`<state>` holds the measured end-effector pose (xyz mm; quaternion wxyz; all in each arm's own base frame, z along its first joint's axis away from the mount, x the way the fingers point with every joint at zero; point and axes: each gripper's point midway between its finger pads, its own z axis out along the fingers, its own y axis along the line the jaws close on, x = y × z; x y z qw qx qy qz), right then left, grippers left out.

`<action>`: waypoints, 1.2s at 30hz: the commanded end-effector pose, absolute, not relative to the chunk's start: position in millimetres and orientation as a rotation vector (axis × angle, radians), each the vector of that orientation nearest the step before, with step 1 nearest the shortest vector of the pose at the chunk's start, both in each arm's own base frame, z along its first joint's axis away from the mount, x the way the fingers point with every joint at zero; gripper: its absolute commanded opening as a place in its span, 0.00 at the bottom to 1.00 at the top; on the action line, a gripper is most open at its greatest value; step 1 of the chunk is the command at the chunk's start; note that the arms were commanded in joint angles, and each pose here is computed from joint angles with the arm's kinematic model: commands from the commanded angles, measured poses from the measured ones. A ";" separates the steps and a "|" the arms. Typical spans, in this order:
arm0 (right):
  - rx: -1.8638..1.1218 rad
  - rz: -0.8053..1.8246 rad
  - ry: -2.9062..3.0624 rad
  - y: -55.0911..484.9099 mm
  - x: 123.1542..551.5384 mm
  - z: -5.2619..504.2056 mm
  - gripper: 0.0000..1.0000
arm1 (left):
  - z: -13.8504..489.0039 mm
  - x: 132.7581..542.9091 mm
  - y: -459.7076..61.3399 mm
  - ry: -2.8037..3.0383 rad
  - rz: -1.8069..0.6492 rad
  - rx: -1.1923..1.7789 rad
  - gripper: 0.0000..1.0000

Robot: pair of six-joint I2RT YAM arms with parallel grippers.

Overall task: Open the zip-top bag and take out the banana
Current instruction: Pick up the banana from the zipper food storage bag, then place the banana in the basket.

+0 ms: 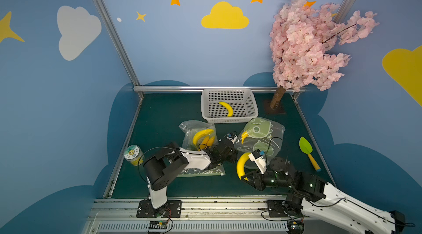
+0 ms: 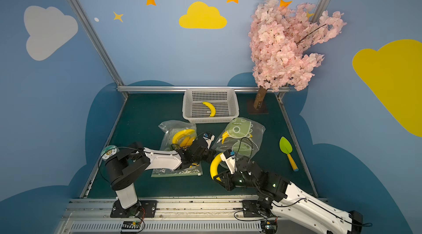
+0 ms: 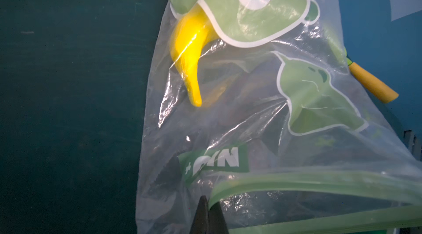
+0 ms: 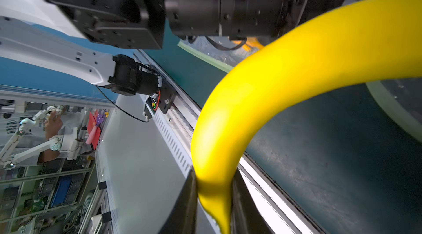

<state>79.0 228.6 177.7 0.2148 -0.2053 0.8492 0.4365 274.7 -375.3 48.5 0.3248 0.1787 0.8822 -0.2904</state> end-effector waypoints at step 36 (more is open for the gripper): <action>-0.276 0.927 2.297 272.3 450.1 185.4 0.51 | 75.3 245.2 -373.0 2.234 -0.774 0.503 0.03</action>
